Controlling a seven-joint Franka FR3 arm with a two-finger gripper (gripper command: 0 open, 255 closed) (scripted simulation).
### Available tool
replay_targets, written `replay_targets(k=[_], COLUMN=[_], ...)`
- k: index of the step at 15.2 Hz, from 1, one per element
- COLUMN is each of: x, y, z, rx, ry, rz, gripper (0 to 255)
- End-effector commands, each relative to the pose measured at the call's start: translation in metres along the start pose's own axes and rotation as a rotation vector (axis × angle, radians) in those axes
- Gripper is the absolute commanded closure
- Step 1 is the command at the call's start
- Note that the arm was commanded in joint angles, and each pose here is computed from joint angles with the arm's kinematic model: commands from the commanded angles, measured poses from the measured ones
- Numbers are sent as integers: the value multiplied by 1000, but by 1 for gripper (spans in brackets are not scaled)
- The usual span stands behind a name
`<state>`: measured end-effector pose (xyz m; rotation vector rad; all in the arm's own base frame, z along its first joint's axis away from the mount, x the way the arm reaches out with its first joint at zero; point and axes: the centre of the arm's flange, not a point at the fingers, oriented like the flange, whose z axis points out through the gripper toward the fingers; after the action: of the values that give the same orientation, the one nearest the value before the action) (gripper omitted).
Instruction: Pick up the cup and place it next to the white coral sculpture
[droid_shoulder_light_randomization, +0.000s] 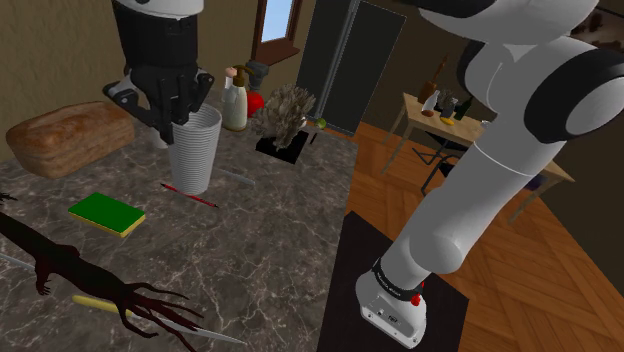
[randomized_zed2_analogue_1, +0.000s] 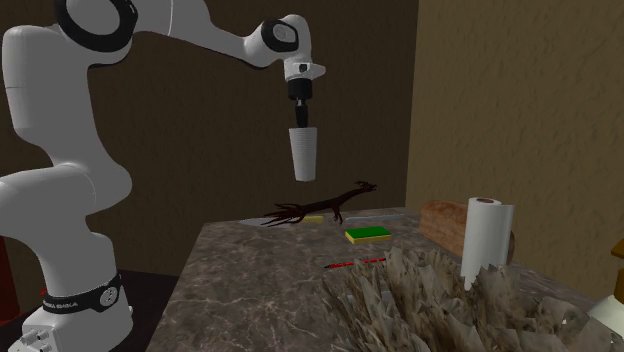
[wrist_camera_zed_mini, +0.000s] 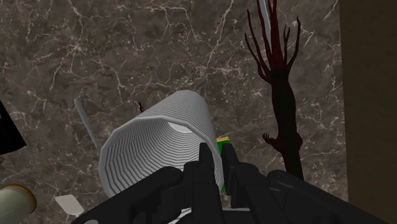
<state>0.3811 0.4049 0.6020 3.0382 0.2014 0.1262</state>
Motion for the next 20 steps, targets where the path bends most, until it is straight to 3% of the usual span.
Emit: replay_targets(k=[1, 20], x=[0, 7], y=[1, 24], z=[-11, -104], rx=[0, 0], ry=[0, 0], rz=[0, 0], gripper=[255, 255])
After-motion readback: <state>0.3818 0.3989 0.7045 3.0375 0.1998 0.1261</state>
